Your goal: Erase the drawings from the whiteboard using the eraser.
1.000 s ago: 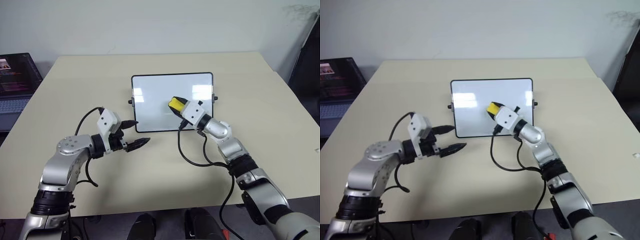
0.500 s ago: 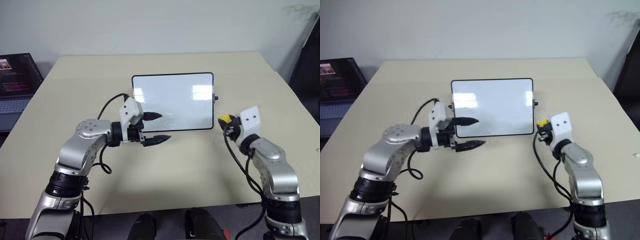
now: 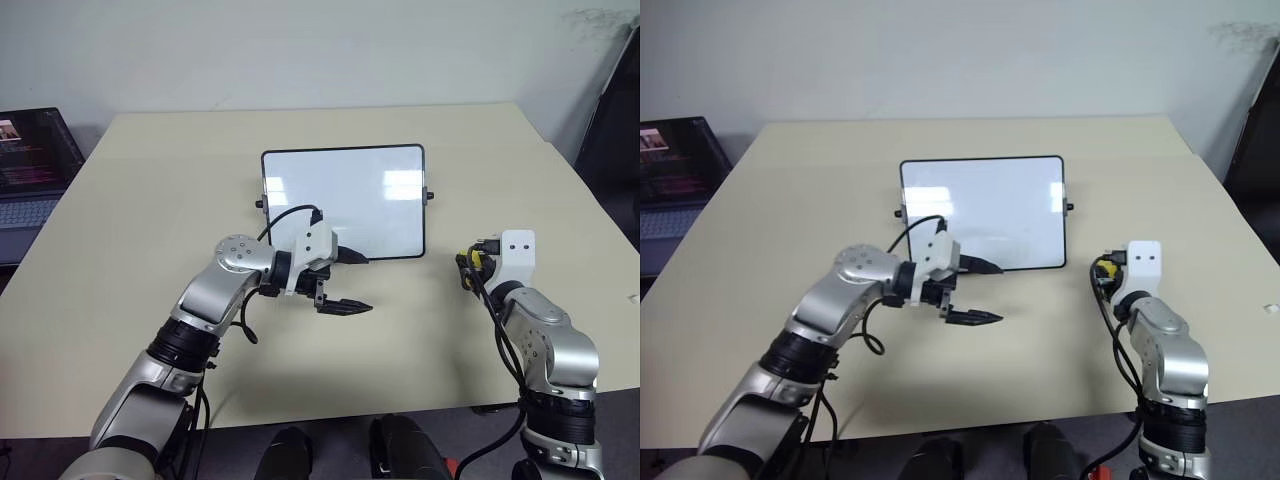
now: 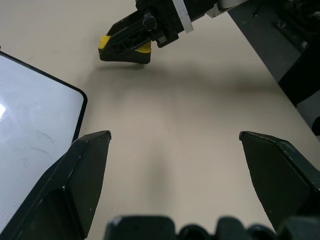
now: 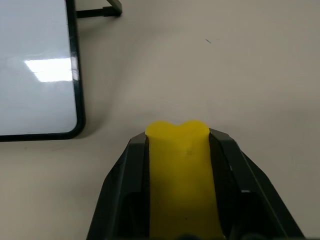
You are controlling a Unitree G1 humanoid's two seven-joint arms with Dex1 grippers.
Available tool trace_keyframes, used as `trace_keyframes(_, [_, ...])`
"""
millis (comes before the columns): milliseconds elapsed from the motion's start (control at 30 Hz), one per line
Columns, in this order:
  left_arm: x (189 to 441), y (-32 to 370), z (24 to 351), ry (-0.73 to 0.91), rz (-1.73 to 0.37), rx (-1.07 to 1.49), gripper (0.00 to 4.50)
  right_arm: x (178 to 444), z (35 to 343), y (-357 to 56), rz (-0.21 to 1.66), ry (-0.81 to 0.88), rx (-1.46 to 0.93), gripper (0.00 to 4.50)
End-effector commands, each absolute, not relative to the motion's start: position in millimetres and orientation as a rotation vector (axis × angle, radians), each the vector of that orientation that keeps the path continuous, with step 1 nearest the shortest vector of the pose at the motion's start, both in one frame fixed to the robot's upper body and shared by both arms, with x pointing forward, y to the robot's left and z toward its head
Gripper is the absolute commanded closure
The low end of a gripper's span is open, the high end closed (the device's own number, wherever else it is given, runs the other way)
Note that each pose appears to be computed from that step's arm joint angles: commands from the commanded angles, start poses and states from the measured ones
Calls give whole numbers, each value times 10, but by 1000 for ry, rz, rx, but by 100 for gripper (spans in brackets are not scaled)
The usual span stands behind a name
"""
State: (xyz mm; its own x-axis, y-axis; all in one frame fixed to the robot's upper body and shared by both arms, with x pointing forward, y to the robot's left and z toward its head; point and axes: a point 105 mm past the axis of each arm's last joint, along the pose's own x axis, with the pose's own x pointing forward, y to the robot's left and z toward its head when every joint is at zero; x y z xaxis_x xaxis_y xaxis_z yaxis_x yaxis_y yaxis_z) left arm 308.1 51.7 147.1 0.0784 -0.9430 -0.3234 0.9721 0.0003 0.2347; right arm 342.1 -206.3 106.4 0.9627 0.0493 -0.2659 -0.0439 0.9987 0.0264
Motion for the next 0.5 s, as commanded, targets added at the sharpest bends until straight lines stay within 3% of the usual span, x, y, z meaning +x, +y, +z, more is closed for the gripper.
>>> trace_keyframes(33, [3082,462,1598,21,-1519,476,0,3431,1156,-2077,46,225,18,325])
trace_keyframes(100, [3087,463,1597,20,-1512,474,0,3435,1126,-2068,49,233,16,325])
trace_keyframes(400, [3125,516,1568,19,-1455,459,0,3501,1166,-2133,37,209,24,19])
trace_keyframes(500, [3196,579,1593,-9,-1371,441,0,3526,1306,-2142,31,128,40,9])
